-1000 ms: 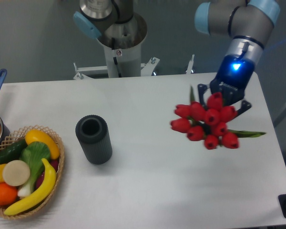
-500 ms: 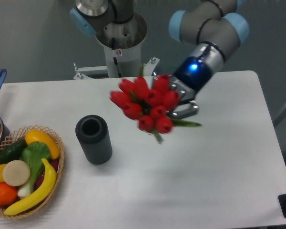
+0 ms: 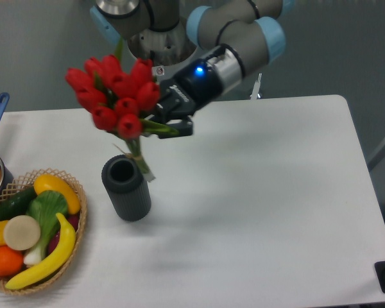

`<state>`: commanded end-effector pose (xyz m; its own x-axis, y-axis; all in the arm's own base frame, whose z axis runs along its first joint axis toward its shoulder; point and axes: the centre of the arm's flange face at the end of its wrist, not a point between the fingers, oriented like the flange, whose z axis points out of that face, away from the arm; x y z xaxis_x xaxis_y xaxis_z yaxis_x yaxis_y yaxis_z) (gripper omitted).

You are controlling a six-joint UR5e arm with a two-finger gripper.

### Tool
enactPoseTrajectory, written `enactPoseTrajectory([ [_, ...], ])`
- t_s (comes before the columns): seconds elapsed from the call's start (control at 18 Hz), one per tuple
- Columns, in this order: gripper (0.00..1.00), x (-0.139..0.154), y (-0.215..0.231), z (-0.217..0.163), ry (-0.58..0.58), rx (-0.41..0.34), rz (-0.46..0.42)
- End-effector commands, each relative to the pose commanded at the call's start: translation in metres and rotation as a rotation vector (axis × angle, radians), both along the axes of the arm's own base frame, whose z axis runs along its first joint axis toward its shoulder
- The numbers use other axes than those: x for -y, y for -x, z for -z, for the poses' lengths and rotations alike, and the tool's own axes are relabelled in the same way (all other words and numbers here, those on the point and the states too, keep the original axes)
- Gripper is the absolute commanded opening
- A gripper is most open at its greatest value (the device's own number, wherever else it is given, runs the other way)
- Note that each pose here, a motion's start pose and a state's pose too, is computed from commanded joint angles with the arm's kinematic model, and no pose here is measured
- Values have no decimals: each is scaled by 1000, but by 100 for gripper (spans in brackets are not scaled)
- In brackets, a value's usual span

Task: Insert the flowers into the vase
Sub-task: 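Carry the tulip bunch over the black vase opening, then lower the tulip stems down into the black vase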

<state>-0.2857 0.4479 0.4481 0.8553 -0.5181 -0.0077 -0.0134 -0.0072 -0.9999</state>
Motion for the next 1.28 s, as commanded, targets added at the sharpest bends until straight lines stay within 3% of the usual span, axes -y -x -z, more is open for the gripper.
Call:
enactPoseTrajectory([
  [1.06, 20, 3, -10, 70, 84, 111, 1],
  [1.28, 20, 4, -9, 89, 77, 99, 1],
])
